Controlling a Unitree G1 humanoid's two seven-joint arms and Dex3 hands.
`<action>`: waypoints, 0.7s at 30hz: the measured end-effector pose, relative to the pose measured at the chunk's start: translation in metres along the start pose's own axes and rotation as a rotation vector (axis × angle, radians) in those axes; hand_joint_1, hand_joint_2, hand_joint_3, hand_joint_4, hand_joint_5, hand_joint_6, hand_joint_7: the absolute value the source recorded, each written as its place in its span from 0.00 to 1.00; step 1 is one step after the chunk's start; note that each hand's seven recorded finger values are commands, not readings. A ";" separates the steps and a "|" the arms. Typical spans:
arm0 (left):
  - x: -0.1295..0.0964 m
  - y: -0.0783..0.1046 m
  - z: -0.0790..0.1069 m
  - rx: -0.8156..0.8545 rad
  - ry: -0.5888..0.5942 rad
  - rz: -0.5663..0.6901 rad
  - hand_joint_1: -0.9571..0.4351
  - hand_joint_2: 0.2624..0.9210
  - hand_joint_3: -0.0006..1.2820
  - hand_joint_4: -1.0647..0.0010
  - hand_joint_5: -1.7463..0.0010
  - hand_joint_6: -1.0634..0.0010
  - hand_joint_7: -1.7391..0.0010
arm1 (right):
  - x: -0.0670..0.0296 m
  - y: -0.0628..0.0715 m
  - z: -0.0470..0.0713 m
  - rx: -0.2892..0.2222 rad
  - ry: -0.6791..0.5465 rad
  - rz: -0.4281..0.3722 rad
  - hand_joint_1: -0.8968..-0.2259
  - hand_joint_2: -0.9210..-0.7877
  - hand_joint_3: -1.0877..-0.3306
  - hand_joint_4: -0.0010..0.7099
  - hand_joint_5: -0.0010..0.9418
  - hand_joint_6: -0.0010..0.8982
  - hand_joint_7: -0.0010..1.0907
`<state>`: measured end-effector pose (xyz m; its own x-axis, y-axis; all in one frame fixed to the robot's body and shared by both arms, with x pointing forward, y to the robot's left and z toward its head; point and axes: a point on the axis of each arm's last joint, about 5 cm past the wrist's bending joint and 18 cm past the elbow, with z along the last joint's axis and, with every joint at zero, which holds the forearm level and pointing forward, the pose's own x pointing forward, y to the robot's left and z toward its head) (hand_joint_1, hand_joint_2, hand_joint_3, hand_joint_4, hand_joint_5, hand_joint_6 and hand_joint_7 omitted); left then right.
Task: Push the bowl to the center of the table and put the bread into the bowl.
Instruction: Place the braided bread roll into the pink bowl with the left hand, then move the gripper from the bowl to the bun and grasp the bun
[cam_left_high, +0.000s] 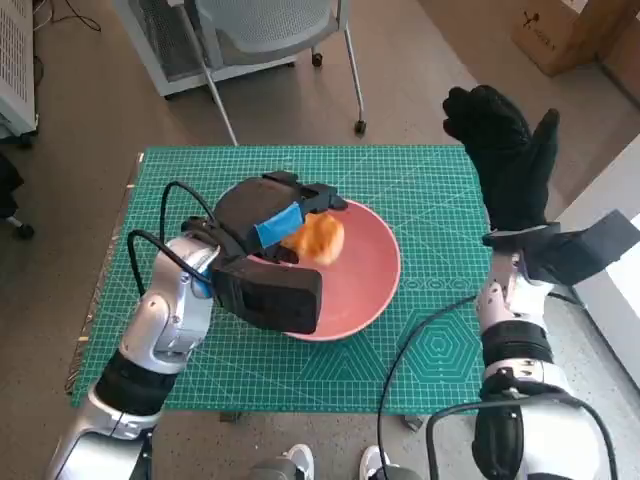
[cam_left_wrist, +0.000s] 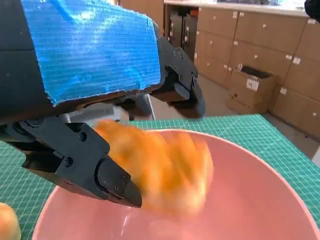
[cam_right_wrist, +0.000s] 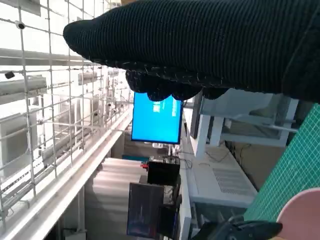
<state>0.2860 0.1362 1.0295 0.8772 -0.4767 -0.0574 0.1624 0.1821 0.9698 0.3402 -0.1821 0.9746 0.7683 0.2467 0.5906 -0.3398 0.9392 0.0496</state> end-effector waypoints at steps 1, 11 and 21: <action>-0.001 0.001 0.000 -0.006 -0.008 0.003 0.50 0.77 0.00 0.92 1.00 0.73 0.99 | 0.0000 0.000 0.000 -0.001 0.000 0.000 0.37 0.00 0.43 0.25 0.01 0.36 0.00; -0.013 0.006 -0.001 0.052 -0.060 0.049 0.36 0.78 0.00 0.96 1.00 0.75 1.00 | 0.0005 0.001 -0.001 -0.001 0.008 0.012 0.37 0.00 0.43 0.19 0.00 0.32 0.00; -0.048 0.018 -0.002 0.114 -0.084 0.162 0.28 0.79 0.00 0.97 1.00 0.73 0.99 | 0.0008 0.003 -0.002 0.000 0.018 0.027 0.34 0.00 0.45 0.16 0.00 0.31 0.00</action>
<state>0.2480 0.1636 1.0495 0.8463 -0.5197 0.1171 -0.0342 0.1663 0.9855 0.3407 -0.1787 0.9739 0.7685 0.2762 0.5771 -0.3602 0.9323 0.0335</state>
